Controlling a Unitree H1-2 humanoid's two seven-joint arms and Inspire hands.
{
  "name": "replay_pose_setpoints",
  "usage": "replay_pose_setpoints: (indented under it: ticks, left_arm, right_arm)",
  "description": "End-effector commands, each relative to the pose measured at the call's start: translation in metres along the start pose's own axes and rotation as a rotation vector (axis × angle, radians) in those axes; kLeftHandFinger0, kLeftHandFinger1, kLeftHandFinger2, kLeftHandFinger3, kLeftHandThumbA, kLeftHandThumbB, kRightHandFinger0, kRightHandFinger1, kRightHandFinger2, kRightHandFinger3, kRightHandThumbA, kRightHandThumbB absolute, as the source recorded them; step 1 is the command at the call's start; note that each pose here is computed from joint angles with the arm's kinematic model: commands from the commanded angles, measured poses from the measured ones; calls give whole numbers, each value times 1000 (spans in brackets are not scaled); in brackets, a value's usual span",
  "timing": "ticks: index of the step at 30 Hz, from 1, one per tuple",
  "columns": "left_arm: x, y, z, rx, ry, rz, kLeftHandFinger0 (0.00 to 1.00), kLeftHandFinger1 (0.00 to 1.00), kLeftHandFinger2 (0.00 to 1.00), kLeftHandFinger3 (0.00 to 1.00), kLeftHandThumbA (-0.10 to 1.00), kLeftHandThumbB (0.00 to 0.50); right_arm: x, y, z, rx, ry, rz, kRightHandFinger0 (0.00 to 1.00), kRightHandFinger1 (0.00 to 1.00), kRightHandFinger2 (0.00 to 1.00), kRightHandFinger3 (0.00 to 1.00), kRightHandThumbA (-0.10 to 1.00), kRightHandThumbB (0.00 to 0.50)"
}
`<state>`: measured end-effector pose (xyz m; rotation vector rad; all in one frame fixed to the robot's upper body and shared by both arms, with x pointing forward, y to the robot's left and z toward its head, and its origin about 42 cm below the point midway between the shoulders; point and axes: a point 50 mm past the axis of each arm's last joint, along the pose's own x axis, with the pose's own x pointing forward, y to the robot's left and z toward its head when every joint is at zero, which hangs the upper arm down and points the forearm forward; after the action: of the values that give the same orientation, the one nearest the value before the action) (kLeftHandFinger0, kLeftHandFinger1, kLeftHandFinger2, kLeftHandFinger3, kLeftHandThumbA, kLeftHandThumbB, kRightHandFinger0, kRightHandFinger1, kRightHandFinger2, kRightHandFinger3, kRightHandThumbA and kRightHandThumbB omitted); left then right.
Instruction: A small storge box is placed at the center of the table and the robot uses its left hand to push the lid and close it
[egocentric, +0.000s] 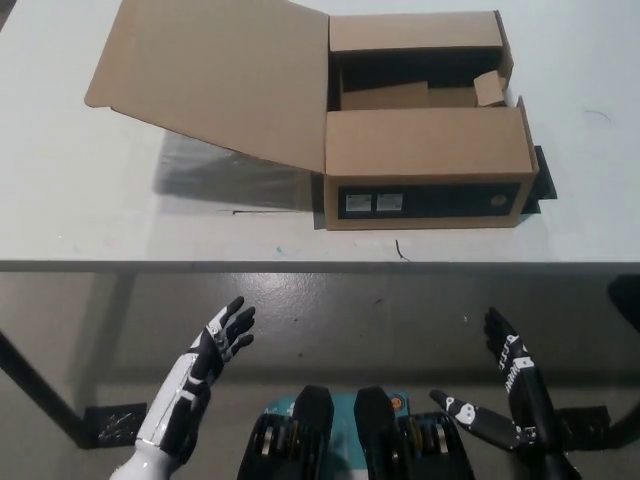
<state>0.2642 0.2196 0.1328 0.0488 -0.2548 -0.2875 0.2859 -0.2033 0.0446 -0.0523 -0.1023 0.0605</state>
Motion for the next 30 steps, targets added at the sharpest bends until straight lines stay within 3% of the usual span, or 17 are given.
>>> replay_pose_setpoints:
  ticks: [1,2,4,13,21,30]
  left_arm:
    - [4,7,57,-369,-186,-200,1000,1000,1000,1000,1000,420]
    - [9,12,63,-430,-200,-218,1000,1000,1000,1000,1000,465]
    - [16,19,72,-527,-212,-219,1000,1000,1000,1000,1000,499]
    - [46,40,82,-777,-251,-222,1000,1000,1000,1000,1000,500]
    - [72,48,61,-958,-212,-182,1000,1000,1000,1000,1000,500]
    - [87,54,46,-995,-179,-157,1000,1000,1000,1000,1000,489]
  right_arm:
    - [6,0,11,-9,-105,5,1000,1000,1000,1000,1000,348]
    - [5,-1,11,-11,-104,4,1000,1000,1000,1000,1000,347]
    - [4,0,10,-13,-102,3,1000,1000,1000,1000,1000,346]
    - [6,0,11,-19,-104,2,1000,1000,1000,1000,1000,347]
    - [5,3,11,-25,-105,8,1000,1000,1000,1000,1000,335]
    - [8,3,12,-29,-109,7,1000,1000,1000,1000,1000,347]
